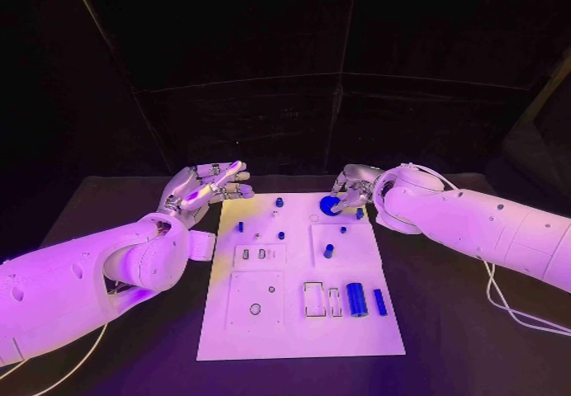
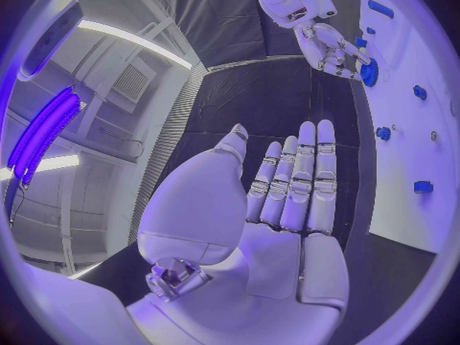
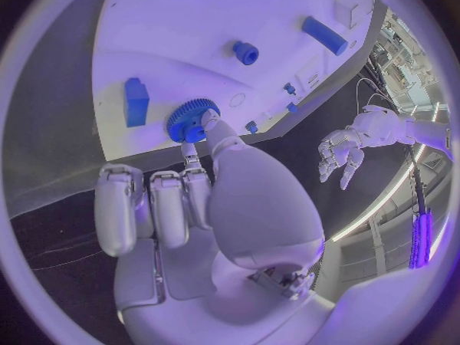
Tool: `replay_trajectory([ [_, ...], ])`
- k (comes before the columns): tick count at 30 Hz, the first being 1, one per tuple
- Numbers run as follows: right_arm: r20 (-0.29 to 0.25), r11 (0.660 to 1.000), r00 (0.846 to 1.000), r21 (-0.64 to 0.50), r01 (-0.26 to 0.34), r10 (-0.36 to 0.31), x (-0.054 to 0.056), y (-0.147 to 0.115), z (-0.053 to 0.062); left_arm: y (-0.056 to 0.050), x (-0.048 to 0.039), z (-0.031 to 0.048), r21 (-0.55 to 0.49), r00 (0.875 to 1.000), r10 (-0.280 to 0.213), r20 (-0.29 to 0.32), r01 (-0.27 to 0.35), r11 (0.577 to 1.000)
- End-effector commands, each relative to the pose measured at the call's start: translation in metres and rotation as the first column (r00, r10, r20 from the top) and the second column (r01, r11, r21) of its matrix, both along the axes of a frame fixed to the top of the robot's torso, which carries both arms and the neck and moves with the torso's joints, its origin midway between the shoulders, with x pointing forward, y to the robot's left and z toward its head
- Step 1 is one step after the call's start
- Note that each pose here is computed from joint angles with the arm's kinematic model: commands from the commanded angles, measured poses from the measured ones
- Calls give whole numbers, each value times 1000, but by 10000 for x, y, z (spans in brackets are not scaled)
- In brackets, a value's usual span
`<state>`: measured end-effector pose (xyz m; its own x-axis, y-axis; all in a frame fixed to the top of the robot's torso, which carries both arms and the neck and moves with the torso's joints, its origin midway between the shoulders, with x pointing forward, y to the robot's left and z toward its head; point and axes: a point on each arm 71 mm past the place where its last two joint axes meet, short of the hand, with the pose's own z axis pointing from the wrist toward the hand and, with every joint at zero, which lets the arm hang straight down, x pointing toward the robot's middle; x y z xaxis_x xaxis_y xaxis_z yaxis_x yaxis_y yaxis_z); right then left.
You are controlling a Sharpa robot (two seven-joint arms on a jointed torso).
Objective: Assemble the parts on the task board
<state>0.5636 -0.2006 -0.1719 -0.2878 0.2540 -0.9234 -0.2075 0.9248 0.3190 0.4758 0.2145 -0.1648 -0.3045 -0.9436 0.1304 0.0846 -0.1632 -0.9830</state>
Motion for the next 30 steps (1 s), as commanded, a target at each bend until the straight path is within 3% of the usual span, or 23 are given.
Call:
replay_trajectory([
  [1, 46, 1000, 999, -23, -14, 15, -6, 17, 9, -16, -1, 16, -3, 1000, -15, 9, 15, 1000],
  [9, 155, 999, 988, -23, -27, 30, -39, 67, 78, -17, -4, 15, -4, 1000, -17, 7, 17, 1000],
  [17, 223, 998, 973, 5, -66, 63, -185, 201, 176, -6, -5, 15, -3, 1000, -16, 6, 16, 1000],
  [23, 276, 994, 955, 0, -109, 105, -322, 430, 265, -1, -6, 16, -3, 1000, -16, 6, 16, 1000],
  [30, 302, 987, 940, -20, -160, 159, -347, 818, 266, -8, -3, 14, -3, 1000, -18, 5, 18, 1000],
])
